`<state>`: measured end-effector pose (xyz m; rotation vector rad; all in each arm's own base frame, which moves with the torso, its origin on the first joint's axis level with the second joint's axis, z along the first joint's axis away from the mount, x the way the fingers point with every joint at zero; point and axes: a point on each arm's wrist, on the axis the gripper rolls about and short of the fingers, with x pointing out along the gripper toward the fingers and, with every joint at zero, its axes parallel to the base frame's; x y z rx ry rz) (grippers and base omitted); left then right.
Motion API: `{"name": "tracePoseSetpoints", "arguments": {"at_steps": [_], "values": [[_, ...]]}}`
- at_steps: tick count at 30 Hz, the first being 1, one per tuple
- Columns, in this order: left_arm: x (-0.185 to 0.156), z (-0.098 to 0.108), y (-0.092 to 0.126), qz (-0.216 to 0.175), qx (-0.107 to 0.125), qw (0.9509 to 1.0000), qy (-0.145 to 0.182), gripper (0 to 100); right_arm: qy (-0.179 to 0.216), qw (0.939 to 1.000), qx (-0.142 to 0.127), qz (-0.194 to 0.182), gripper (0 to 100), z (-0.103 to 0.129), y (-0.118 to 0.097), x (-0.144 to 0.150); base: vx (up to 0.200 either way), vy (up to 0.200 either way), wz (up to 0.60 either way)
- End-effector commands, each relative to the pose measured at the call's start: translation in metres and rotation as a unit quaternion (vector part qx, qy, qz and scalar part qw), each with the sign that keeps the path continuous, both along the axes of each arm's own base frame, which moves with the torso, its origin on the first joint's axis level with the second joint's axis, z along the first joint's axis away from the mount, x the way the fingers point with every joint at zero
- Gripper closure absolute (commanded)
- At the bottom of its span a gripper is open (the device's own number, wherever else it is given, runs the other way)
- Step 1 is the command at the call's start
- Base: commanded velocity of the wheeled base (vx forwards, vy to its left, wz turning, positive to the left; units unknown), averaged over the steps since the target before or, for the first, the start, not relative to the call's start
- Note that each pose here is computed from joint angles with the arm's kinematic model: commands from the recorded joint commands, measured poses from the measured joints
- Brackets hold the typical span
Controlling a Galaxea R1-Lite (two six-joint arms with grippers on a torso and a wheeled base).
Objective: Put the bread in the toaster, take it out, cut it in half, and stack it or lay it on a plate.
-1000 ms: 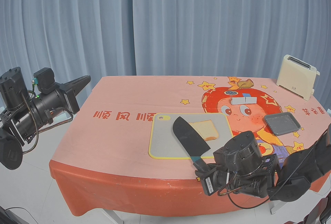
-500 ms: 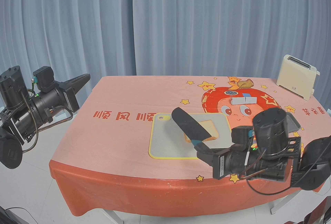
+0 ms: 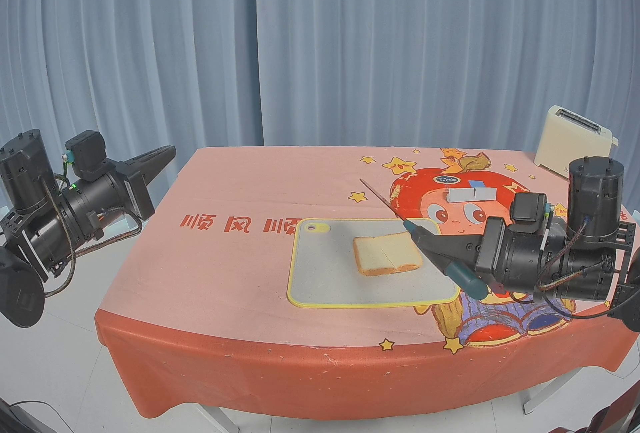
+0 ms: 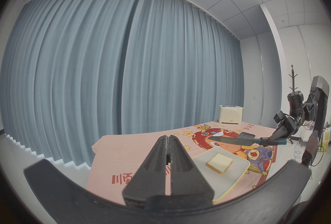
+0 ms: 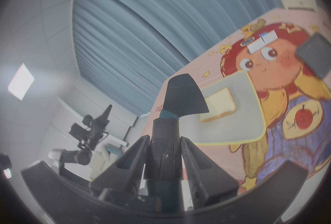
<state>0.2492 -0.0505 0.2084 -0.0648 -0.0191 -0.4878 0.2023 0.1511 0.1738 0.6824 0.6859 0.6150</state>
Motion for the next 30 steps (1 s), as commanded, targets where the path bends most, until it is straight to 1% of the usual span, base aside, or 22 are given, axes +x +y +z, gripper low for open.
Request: {"name": "tracePoseSetpoints", "arguments": {"at_steps": [1, 2, 5, 6, 7, 8, 9, 11, 13, 14, 15, 17, 18, 19, 20, 22, 25, 27, 28, 30], "values": [[0.001, -0.003, -0.001, -0.002, 0.001, 1.0000, 0.006, 100, 0.042, 0.9985, 0.036, -0.005, 100, -0.002, -0.003, 0.000, 0.000, 0.000, 0.00], [0.001, -0.004, -0.002, -0.004, 0.001, 1.0000, 0.007, 100, 0.059, 0.9974, 0.041, -0.003, 100, -0.005, -0.003, -0.002, 0.000, 0.000, 0.00], [0.000, -0.004, -0.004, -0.014, 0.001, 0.9999, 0.008, 100, 0.085, 0.9951, 0.050, -0.002, 100, -0.011, -0.006, -0.003, 0.000, 0.000, 0.00], [-0.001, -0.005, -0.006, -0.026, 0.001, 0.9996, 0.009, 100, 0.091, 0.9944, 0.053, 0.001, 100, -0.012, -0.006, -0.004, 0.000, 0.000, 0.00], [-0.001, -0.005, -0.007, -0.028, 0.001, 0.9996, 0.009, 100, 0.092, 0.9943, 0.054, 0.002, 100, -0.012, -0.006, -0.004, 0.000, 0.000, 0.00], [-0.005, -0.006, -0.018, -0.070, -0.002, 0.9974, 0.014, 100, 0.108, 0.9922, 0.062, 0.008, 100, -0.014, -0.007, -0.005, 0.000, 0.000, 0.00], [-0.008, -0.006, -0.027, -0.094, -0.002, 0.9954, 0.016, 100, 0.119, 0.9906, 0.067, 0.010, 100, -0.016, -0.009, -0.006, 0.000, 0.000, 0.00], [-0.012, -0.009, -0.038, -0.117, -0.003, 0.9929, 0.022, 100, 0.128, 0.9891, 0.071, 0.009, 100, -0.018, -0.013, -0.005, 0.000, 0.000, 0.00], [-0.017, -0.016, -0.051, -0.146, -0.004, 0.9886, 0.038, 100, 0.134, 0.9879, 0.075, 0.018, 100, -0.019, -0.015, -0.005, 0.000, 0.000, 0.00], [-0.018, -0.019, -0.061, -0.166, -0.003, 0.9850, 0.046, 100, 0.133, 0.9880, 0.075, 0.019, 100, -0.018, -0.015, -0.005, 0.000, 0.000, 0.00], [-0.018, -0.022, -0.070, -0.181, -0.002, 0.9822, 0.051, 100, 0.132, 0.9882, 0.076, 0.020, 100, -0.018, -0.015, -0.005, 0.000, 0.000, 0.00], [-0.013, -0.033, -0.089, -0.207, 0.003, 0.9757, 0.072, 100, 0.129, 0.9882, 0.080, 0.020, 100, -0.015, -0.016, -0.006, 0.000, 0.000, 0.00], [-0.010, -0.036, -0.093, -0.209, 0.004, 0.9748, 0.077, 100, 0.128, 0.9883, 0.080, 0.020, 100, -0.015, -0.017, -0.006, 0.000, 0.000, 0.00], [0.005, -0.049, -0.106, -0.216, 0.010, 0.9721, 0.092, 100, 0.126, 0.9887, 0.078, 0.021, 100, -0.015, -0.017, -0.007, 0.000, 0.000, 0.00], [0.015, -0.057, -0.112, -0.213, 0.012, 0.9723, 0.095, 100, 0.126, 0.9888, 0.077, 0.022, 100, -0.016, -0.017, -0.007, 0.000, 0.000, 0.00], [0.034, -0.072, -0.122, -0.214, 0.010, 0.9722, 0.094, 100, 0.127, 0.9888, 0.075, 0.023, 100, -0.017, -0.016, -0.007, 0.000, 0.000, 0.00], [0.050, -0.074, -0.130, -0.214, 0.007, 0.9730, 0.086, 100, 0.122, 0.9898, 0.067, 0.029, 100, -0.018, -0.014, -0.009, 0.000, 0.000, 0.00], [0.052, -0.071, -0.132, -0.217, 0.006, 0.9726, 0.084, 100, 0.117, 0.9907, 0.061, 0.034, 100, -0.018, -0.014, -0.011, 0.000, 0.000, 0.00], [0.051, -0.069, -0.134, -0.221, 0.008, 0.9711, 0.090, 100, 0.106, 0.9923, 0.049, 0.041, 100, -0.020, -0.015, -0.014, 0.000, 0.000, 0.00], [0.051, -0.069, -0.134, -0.221, 0.008, 0.9711, 0.090, 100, 0.106, 0.9923, 0.049, 0.041, 100, -0.020, -0.015, -0.014, 0.000, 0.000, 0.00]]}}
